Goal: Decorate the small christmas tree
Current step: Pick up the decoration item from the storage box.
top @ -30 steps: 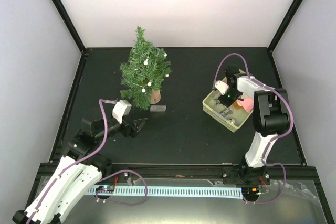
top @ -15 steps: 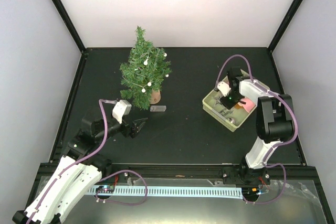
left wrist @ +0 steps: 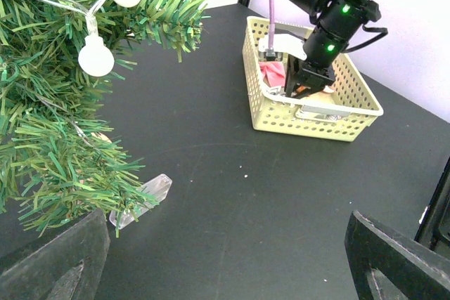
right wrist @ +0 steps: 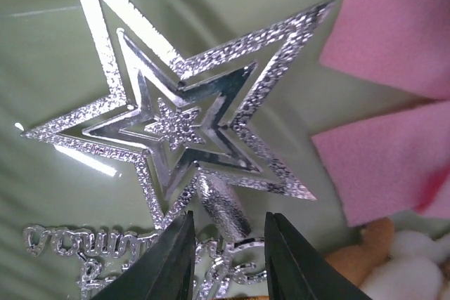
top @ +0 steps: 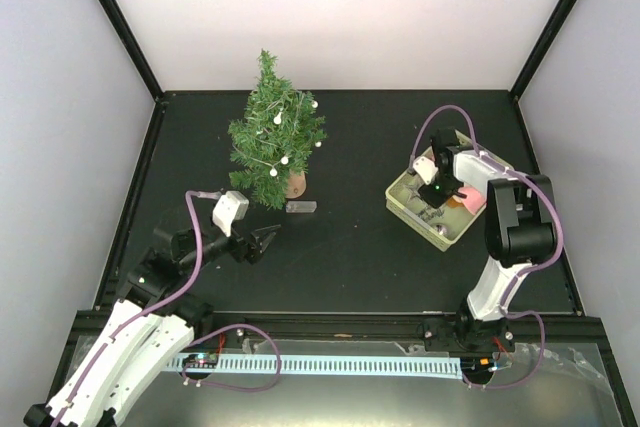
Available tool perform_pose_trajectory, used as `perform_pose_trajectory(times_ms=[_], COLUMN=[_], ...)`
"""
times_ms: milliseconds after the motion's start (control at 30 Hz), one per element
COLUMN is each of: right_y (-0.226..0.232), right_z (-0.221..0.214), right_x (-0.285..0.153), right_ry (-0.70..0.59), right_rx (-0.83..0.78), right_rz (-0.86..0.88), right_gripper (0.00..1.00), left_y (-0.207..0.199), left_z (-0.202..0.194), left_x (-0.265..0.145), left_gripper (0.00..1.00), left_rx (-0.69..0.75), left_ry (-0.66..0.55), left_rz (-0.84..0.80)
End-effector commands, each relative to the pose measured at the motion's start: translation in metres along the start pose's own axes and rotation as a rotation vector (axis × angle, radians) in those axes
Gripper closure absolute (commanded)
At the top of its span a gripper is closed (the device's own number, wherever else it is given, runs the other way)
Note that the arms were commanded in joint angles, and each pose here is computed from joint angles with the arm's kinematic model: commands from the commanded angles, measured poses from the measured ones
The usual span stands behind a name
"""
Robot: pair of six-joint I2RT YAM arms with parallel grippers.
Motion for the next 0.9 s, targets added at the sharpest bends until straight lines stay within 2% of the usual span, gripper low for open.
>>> perform_pose_trajectory(times_ms=[0, 100, 333, 433, 667, 867], right_y=[0.001, 0.003, 0.0, 0.001, 0.006, 0.015], right_z=[0.003, -0.001, 0.002, 0.003, 0.006, 0.0], right_x=[0.007, 0.015, 0.017, 0.013, -0.037, -0.088], right_ry=[-0.008, 0.029, 0.01, -0.001, -0.149, -0.259], right_rx=[-0.016, -0.019, -0.017, -0.007, 0.096, 0.169], right_rz=[0.029, 0.034, 0.036, 0.035, -0.083, -0.207], right_gripper=[0.7, 0.71, 0.87, 0.89, 0.93, 0.93], left_y=[-0.004, -0.004, -0.004, -0.004, -0.007, -0.017], left_z=[0.006, 0.006, 0.006, 0.006, 0.01, 0.021], left_x=[-0.004, -0.004, -0.004, -0.004, -0.009, -0.022], left_gripper=[0.07, 0.06, 0.07, 0.07, 0.07, 0.12], left_rx=[0.017, 0.019, 0.02, 0.02, 0.005, -0.07], left_ry=[-0.029, -0.028, -0.027, -0.027, -0.054, -0.08], left_rz=[-0.008, -0.009, -0.01, -0.009, -0.01, -0.021])
Point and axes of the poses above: each gripper's point midway between its finger pads, its own x axis out along the fingers, its own y axis along the line the jaws close on, z = x × y, the point moved 10 cm from there along -x, back along the fingers, and after that the axes turned 15 degrees about -x, right-handed, at the moved point
